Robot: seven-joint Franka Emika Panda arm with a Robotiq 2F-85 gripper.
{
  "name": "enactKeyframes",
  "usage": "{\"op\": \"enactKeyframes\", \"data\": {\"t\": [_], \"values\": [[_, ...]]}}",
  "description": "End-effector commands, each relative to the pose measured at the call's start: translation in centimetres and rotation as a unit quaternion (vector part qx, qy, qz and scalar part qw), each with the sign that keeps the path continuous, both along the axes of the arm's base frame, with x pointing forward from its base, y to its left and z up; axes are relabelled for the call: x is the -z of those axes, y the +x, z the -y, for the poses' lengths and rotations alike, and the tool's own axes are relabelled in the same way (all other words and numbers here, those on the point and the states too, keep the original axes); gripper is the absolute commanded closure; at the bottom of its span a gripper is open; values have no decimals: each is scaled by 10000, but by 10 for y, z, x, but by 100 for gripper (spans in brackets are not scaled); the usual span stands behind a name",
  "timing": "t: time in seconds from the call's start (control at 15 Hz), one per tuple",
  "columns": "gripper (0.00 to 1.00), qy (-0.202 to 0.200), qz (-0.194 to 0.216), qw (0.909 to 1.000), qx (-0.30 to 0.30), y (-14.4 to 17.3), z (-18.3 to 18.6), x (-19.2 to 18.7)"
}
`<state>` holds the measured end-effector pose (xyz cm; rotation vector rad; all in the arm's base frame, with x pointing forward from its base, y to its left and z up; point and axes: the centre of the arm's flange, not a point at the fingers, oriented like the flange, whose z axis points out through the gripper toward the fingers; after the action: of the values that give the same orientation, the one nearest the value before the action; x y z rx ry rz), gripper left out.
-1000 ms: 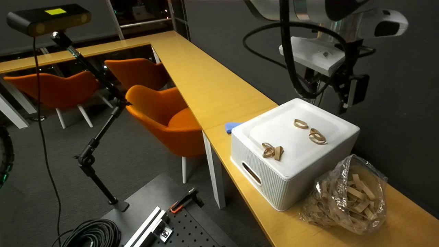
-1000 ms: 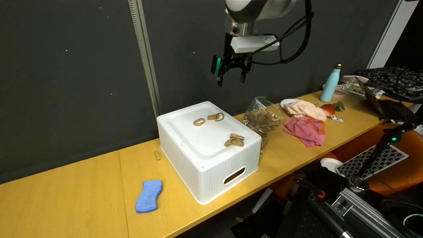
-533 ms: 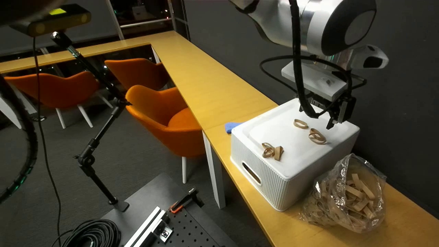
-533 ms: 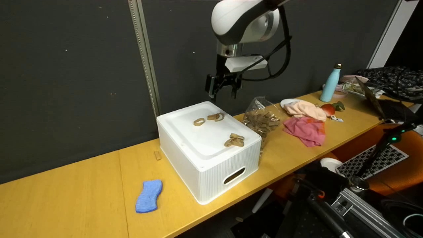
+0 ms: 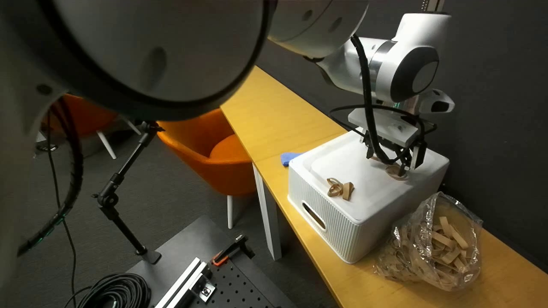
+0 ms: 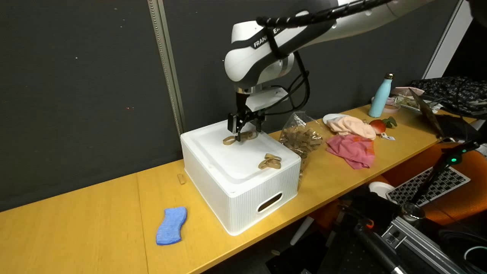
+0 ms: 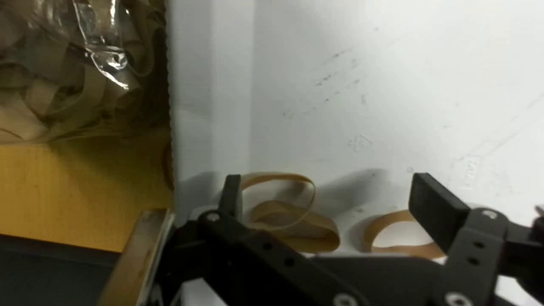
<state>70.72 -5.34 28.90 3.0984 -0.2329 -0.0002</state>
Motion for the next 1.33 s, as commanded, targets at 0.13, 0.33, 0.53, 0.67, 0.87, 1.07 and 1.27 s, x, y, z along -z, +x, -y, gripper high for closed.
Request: {"op": "enactKeyframes", "data": {"t": [0.13,0.33,0.53,0.67,0.87,1.07,1.27], "values": [[0,-222,36,9994,-264,28,-8,1],[0,-267,68,9991,-308,34,-9,5],[0,-287,60,9990,-341,38,-14,9],[1,-294,63,9990,-345,39,-14,11],[30,-286,75,9990,-333,39,-16,10],[54,-283,102,9990,-330,37,-17,7],[77,-280,128,9989,-353,38,-20,5]]}}
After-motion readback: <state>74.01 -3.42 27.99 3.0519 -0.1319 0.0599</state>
